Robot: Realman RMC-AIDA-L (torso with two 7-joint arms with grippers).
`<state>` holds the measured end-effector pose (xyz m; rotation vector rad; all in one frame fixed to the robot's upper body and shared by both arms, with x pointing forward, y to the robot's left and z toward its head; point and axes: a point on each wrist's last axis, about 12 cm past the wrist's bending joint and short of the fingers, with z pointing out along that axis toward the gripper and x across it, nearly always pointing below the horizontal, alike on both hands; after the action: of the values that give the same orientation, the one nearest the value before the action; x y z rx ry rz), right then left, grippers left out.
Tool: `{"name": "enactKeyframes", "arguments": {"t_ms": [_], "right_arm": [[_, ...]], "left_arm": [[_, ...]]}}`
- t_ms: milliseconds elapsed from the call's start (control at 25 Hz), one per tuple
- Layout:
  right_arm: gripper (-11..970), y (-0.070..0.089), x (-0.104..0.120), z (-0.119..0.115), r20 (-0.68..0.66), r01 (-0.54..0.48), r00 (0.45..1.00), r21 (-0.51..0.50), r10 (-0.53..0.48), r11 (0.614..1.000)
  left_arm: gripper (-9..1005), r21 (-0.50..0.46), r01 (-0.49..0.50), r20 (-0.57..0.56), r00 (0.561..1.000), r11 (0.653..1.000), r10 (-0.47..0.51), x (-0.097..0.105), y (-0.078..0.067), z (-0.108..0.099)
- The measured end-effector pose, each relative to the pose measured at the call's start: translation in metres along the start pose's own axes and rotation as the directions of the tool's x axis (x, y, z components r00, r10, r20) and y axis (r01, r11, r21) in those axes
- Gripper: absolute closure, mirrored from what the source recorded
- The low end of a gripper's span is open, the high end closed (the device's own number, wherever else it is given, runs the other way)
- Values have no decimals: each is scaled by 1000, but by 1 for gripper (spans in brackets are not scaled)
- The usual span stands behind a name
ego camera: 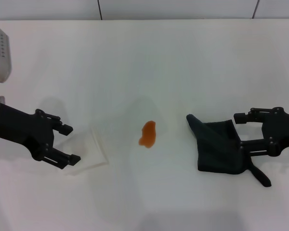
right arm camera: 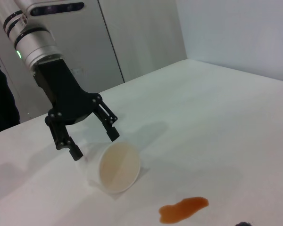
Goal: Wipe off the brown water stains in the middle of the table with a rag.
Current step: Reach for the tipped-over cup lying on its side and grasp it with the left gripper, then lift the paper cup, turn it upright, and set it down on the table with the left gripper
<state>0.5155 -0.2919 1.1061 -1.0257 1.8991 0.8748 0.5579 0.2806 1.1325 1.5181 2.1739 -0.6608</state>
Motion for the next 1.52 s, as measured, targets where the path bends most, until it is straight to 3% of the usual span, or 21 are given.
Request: {"name": "enactKeyframes", "arguments": {"t_ms": [960,1200,1280,1520], "right_arm": [[130,0,1,0,0,0,1000,-2,0,1000],[130,0,0,-1,0,0,1000,2,0,1000],[130,0,0,-1,1,0,1000,3,0,1000],[130,-1,0,-1,2,1,1000,4,-1,1000]], "left_arm": [[135,-22,-17,-20,1000,1000,17,-5,1,14],[219,-30,-22,-20,1000,999,21,-6,3,14],[371,-32,-23,-21,1000,999,22,-7,3,14],[384,-29,-27,-17,1000,999,26,-8,3,15]]}}
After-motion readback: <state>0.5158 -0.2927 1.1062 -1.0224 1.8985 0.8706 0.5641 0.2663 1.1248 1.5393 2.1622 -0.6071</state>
